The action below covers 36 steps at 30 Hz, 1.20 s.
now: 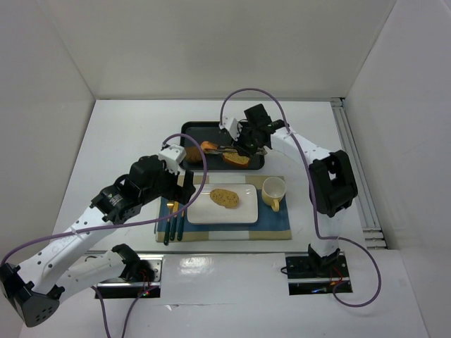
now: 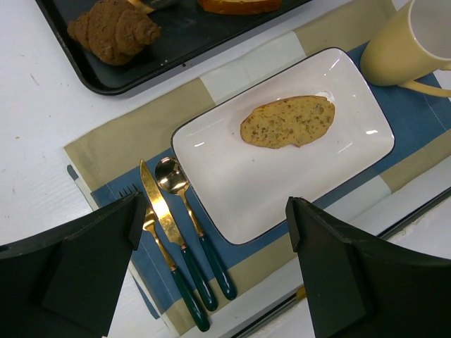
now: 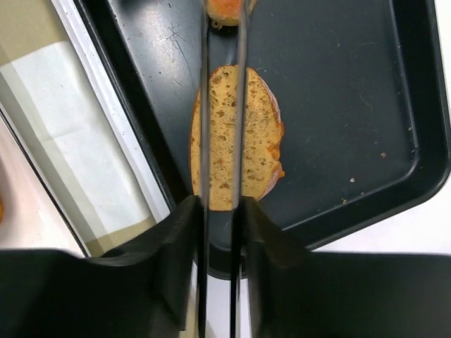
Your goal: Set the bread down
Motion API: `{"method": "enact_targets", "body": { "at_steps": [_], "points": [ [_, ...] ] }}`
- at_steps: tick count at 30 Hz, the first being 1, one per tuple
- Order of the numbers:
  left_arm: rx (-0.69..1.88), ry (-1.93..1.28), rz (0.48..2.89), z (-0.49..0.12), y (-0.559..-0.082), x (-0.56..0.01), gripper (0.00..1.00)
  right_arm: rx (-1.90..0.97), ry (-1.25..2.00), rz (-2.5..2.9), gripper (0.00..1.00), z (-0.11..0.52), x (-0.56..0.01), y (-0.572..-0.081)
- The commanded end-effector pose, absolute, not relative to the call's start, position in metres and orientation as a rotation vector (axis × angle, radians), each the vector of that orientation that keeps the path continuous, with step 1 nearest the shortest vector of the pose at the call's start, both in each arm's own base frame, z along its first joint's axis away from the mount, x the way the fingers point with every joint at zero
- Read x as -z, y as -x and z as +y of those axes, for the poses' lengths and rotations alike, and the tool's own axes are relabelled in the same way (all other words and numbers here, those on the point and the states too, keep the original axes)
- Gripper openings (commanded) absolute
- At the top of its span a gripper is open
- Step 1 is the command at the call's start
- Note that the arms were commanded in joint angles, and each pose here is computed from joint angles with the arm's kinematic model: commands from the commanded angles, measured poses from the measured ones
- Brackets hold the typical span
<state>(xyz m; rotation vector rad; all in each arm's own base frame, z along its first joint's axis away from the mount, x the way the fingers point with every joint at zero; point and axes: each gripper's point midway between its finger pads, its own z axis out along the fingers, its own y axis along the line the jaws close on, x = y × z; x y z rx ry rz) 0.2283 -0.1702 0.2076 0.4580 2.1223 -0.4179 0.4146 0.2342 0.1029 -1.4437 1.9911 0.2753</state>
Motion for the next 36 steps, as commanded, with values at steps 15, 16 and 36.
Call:
{"method": "enact_targets", "body": {
  "at_steps": [15,16,36],
  "points": [
    [0.441,-0.427,2.072,-0.171,-0.231,-0.221,1.0,-0.358,1.459,1.843,0.27,0.2,-0.196,-0.285],
    [0.441,-0.427,2.072,-0.171,-0.231,-0.221,1.0,-0.382,1.479,1.841,0.27,0.2,-0.196,-0.273],
    [0.427,-0.422,2.08,-0.17,-0.233,-0.218,1.0,-0.533,1.702,1.956,0.6,0.211,-0.149,-0.176]
  ]
}}
